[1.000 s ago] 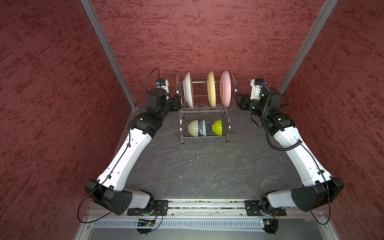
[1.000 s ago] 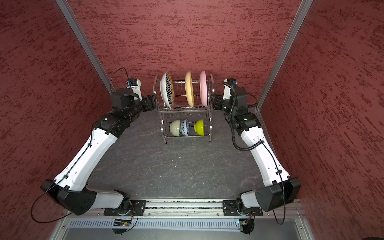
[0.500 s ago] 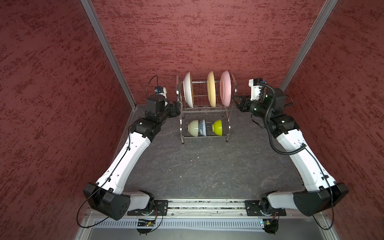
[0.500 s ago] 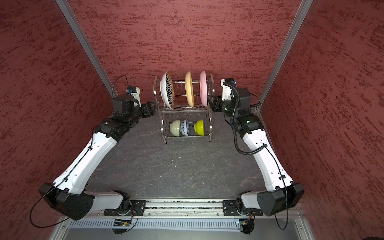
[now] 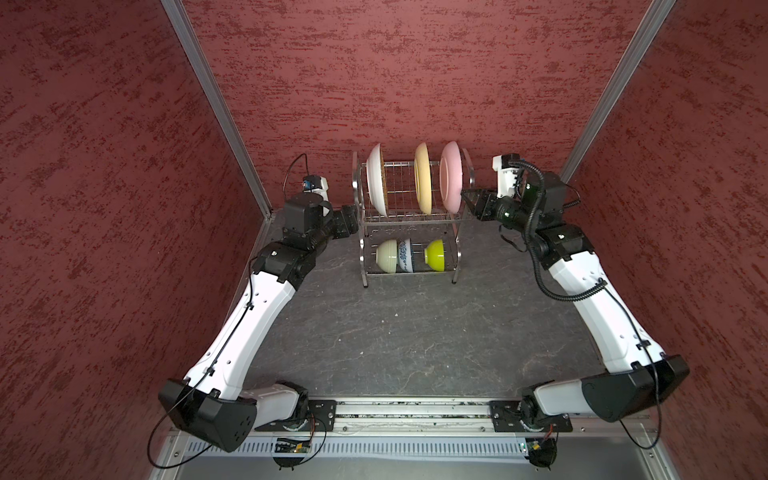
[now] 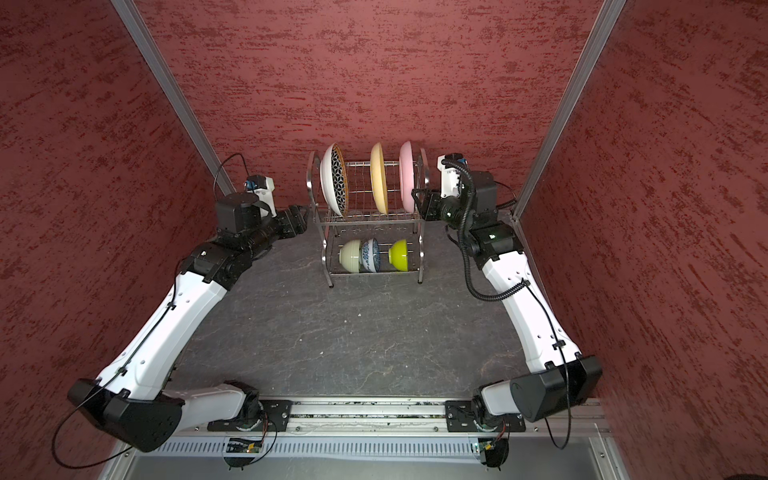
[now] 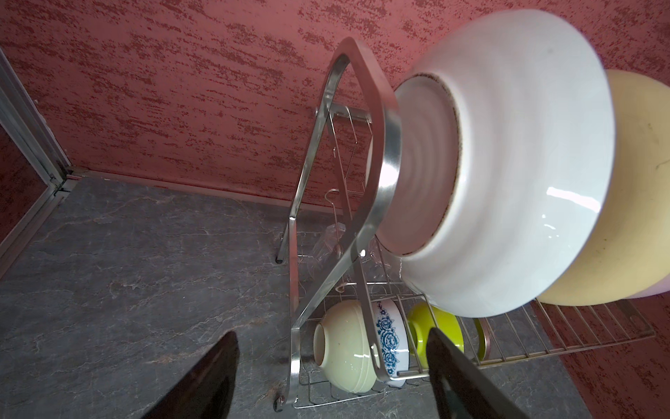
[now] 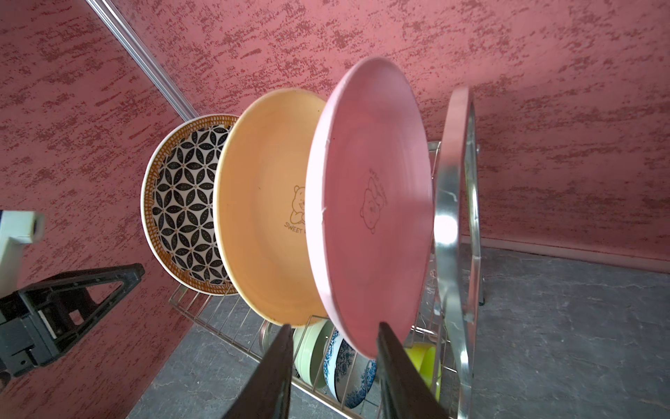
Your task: Unload the mixed dishes from the dish rack
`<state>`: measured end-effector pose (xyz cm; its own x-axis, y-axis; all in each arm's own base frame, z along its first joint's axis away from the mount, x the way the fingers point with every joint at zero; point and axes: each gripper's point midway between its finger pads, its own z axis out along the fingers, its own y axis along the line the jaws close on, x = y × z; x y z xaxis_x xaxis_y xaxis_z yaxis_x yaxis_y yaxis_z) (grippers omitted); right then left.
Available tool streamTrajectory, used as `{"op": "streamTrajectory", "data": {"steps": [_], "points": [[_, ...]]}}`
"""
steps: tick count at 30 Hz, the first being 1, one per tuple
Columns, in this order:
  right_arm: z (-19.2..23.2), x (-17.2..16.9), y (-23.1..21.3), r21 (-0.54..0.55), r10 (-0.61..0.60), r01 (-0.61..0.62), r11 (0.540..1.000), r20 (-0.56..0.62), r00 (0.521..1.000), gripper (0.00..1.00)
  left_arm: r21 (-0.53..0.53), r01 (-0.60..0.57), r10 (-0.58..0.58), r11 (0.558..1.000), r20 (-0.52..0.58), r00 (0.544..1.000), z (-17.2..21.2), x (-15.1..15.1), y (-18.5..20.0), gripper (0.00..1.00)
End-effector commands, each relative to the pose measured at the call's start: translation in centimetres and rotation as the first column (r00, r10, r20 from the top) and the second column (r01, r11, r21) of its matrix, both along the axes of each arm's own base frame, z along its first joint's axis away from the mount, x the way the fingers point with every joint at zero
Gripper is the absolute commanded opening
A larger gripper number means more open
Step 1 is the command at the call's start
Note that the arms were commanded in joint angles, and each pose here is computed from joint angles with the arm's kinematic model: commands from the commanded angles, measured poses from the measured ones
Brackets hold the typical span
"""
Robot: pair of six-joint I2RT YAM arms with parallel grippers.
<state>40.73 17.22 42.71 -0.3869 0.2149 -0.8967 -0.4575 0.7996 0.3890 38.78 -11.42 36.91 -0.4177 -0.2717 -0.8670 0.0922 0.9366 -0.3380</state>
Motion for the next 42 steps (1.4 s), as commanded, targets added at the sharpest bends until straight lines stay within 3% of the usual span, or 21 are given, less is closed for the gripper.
{"op": "streamTrajectory", "data": {"steps": [1,6,15,27,30,32,42], "points": [[0.8,0.2,0.4,-0.012,0.014,-0.013,1.0,0.019,1.0,0.39,-0.038,0.017,-0.018,0.999,-0.009,1.0,-0.4,0.6,-0.4,0.81],[1.1,0.8,0.6,0.005,0.01,-0.01,1.0,0.038,0.999,0.4,-0.051,0.043,-0.045,0.998,-0.038,0.998,-1.2,1.7,-1.1,0.84],[1.5,2.3,1.4,0.011,0.03,-0.03,0.999,0.045,0.999,0.39,-0.066,0.068,-0.071,0.996,-0.057,0.996,-1.5,3.8,-1.8,0.79],[1.4,3.9,1.9,0.0,0.041,-0.041,0.999,0.075,0.996,0.27,-0.059,0.063,-0.068,0.996,-0.076,0.995,-2.4,5.1,-1.7,0.79],[1.4,4.3,2.3,0.005,0.052,-0.052,0.999,0.074,0.996,0.25,-0.055,0.061,-0.066,0.997,-0.08,0.995,-2.6,5.4,-1.6,0.75],[1.4,4.5,2.4,0.008,0.054,-0.055,0.998,0.073,0.996,0.24,-0.054,0.062,-0.067,0.997,-0.082,0.994,-2.7,5.6,-1.6,0.61],[1.6,4.6,2.8,0.034,0.074,-0.077,0.996,0.072,0.995,0.17,-0.053,0.061,-0.065,0.997,-0.088,0.994,-2.7,6.3,-1.7,0.41]]}}
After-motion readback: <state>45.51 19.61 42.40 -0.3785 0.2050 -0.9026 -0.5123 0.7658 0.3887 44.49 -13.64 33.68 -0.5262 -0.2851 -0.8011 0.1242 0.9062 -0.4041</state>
